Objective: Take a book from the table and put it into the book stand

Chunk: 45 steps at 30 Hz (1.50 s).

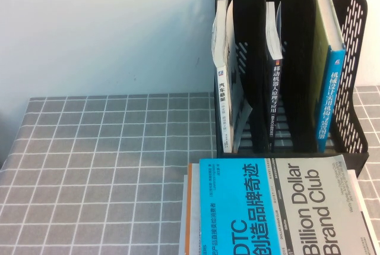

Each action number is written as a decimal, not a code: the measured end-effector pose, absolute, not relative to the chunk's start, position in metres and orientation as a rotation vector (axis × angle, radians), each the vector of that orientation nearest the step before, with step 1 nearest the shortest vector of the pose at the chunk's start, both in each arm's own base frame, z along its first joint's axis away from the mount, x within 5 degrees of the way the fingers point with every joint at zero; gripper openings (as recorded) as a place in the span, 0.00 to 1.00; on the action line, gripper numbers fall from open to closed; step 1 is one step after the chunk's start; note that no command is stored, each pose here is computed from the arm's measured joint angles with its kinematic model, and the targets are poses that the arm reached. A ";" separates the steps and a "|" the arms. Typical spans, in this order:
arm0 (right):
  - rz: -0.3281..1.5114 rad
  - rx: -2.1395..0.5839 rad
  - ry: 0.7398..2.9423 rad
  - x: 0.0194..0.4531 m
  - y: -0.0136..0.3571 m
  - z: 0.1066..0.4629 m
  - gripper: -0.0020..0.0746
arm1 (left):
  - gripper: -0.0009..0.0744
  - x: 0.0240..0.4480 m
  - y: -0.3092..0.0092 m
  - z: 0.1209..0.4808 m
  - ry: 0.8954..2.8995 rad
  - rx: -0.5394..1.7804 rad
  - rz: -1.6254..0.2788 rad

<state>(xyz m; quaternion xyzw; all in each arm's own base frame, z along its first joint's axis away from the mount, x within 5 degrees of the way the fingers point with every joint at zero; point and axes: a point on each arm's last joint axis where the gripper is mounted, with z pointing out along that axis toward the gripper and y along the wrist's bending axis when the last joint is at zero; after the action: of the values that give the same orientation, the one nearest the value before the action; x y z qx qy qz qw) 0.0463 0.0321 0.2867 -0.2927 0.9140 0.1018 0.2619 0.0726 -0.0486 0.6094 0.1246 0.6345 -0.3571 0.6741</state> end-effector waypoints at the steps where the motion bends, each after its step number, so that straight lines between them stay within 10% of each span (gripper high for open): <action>1: 0.262 -0.792 2.467 0.047 0.032 0.286 0.02 | 0.01 0.071 -0.050 0.607 1.428 0.318 -0.837; 19: 0.204 -0.706 2.090 0.071 0.037 0.247 0.02 | 0.01 0.043 -0.087 0.579 1.346 0.685 -0.786; 45: 0.252 -0.727 2.107 0.067 0.039 0.245 0.02 | 0.01 0.044 -0.086 0.578 1.342 0.691 -0.779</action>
<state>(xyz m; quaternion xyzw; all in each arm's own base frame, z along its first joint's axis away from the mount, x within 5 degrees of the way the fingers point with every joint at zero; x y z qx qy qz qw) 0.0667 0.0395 0.2449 -0.2921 0.8460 0.1011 0.4344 0.0437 -0.0862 0.5784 0.3053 0.5932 -0.3442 0.6607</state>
